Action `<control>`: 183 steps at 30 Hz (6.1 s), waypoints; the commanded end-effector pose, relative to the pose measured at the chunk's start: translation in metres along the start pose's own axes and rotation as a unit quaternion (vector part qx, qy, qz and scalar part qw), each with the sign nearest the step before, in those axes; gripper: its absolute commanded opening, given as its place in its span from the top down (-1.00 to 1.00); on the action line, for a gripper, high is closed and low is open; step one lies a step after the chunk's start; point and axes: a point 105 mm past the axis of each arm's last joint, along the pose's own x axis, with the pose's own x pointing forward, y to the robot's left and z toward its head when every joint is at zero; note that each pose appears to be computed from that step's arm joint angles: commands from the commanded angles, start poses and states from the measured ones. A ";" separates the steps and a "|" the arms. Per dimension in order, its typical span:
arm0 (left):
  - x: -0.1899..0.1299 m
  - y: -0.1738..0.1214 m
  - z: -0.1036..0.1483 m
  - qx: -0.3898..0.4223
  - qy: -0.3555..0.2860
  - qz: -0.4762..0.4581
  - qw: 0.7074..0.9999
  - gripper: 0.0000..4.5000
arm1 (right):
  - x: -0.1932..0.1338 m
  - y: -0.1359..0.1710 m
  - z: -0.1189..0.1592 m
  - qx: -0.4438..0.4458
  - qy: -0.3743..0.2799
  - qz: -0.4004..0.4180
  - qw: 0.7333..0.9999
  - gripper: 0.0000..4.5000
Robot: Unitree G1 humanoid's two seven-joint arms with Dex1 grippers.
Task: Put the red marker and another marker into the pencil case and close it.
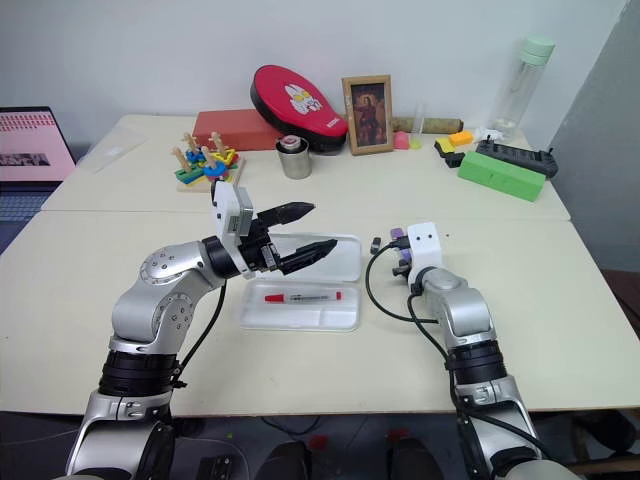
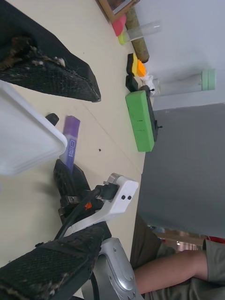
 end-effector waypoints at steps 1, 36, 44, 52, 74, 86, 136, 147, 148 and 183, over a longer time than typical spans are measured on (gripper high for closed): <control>-0.001 0.002 0.014 0.025 -0.015 -0.005 1.000 -1.00 | -0.003 -0.016 0.019 -0.011 -0.043 -0.025 0.999 0.52; -0.210 -0.052 -0.034 -0.103 0.189 0.237 0.947 -1.00 | -0.071 0.187 0.051 -0.381 -0.053 0.481 0.787 0.52; -0.206 -0.057 -0.031 -0.103 0.183 0.240 0.948 -1.00 | -0.063 0.190 0.033 -0.384 -0.025 0.477 0.790 0.52; -0.196 -0.050 -0.020 -0.089 0.157 0.238 0.954 -1.00 | -0.061 0.190 0.022 -0.383 -0.006 0.480 0.789 0.52; -0.185 -0.043 -0.020 -0.083 0.149 0.226 0.959 -1.00 | -0.073 0.191 0.050 -0.347 -0.049 0.492 0.797 -0.89; -0.124 -0.014 -0.010 -0.059 0.087 0.156 0.982 -1.00 | -0.072 0.081 0.185 -0.113 -0.222 0.347 0.904 -0.99; -0.065 -0.013 -0.001 -0.058 0.031 0.072 0.995 -1.00 | 0.045 0.045 0.049 -0.100 -0.011 0.128 0.987 -0.07; -0.063 -0.012 0.000 -0.056 0.029 0.068 0.996 -1.00 | 0.042 0.029 0.062 -0.091 -0.035 0.111 0.989 0.87; -0.062 -0.011 0.000 -0.056 0.030 0.067 0.996 -1.00 | 0.041 0.027 0.067 -0.085 -0.047 0.111 0.989 0.87; -0.125 -0.042 -0.019 -0.056 0.160 0.013 0.985 -1.00 | -0.068 0.106 -0.003 -0.324 0.027 0.482 0.814 0.87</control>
